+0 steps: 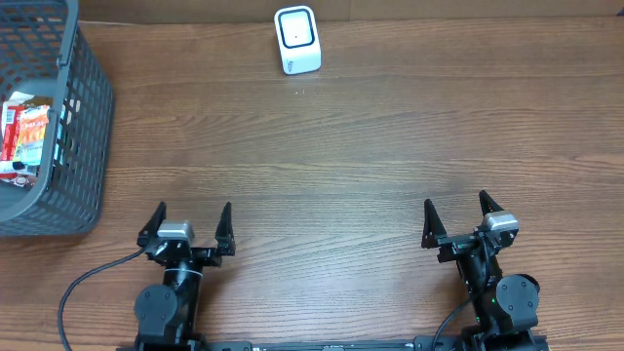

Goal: Scan the item barcode

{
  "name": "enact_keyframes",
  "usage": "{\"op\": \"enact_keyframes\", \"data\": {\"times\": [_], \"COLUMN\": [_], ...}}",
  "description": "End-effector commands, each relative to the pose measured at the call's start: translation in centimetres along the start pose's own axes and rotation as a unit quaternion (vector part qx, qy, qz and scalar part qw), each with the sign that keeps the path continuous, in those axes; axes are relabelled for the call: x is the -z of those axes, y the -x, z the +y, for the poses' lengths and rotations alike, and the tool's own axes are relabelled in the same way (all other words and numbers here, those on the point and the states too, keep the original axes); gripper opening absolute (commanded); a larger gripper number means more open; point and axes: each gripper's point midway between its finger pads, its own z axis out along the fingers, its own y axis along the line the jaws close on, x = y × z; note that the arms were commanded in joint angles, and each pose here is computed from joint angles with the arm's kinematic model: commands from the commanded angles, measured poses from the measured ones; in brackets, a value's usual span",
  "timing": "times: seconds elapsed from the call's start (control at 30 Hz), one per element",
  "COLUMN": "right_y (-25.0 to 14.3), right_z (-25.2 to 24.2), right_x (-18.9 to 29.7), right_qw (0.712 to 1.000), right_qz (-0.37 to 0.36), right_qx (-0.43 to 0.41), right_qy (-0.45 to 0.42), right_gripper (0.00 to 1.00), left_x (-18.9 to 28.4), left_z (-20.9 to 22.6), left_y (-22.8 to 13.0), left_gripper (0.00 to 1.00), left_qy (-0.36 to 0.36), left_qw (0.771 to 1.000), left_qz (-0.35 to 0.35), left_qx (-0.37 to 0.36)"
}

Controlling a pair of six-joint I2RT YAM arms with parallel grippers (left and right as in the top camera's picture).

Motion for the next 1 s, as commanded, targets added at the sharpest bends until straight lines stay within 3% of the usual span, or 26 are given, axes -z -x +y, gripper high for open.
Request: {"op": "enact_keyframes", "data": {"times": [0.0, 0.23, 0.5, 0.7, 0.97], "right_y": [-0.1, -0.1, -0.1, -0.1, -0.1], "right_z": [-0.3, -0.3, -0.3, -0.3, -0.3], "right_x": [0.0, 0.0, 0.0, 0.0, 0.0], "right_qw": [1.000, 1.000, 1.000, 1.000, 1.000], "right_qz": [-0.005, -0.005, -0.005, -0.005, -0.005], "right_qx": [-0.004, -0.004, -0.004, -0.004, -0.004], "right_qy": [-0.006, -0.006, -0.006, -0.006, -0.006], "right_gripper": [1.00, 1.00, 1.00, 1.00, 1.00], "left_x": [0.3, 4.7, 12.3, 11.7, 5.8], "left_z": [-0.2, -2.0, 0.0, 1.8, 1.7], "left_y": [3.0, 16.0, 30.4, 36.0, 38.8], "left_gripper": [1.00, 1.00, 1.00, 1.00, 1.00], "left_qy": [-0.003, -0.018, 0.088, 0.155, 0.154], "left_qw": [0.998, 0.975, 0.942, 0.958, 0.978], "left_qz": [-0.057, -0.202, -0.303, -0.207, -0.022], "left_qx": [-0.022, -0.089, -0.117, -0.120, -0.138]}}
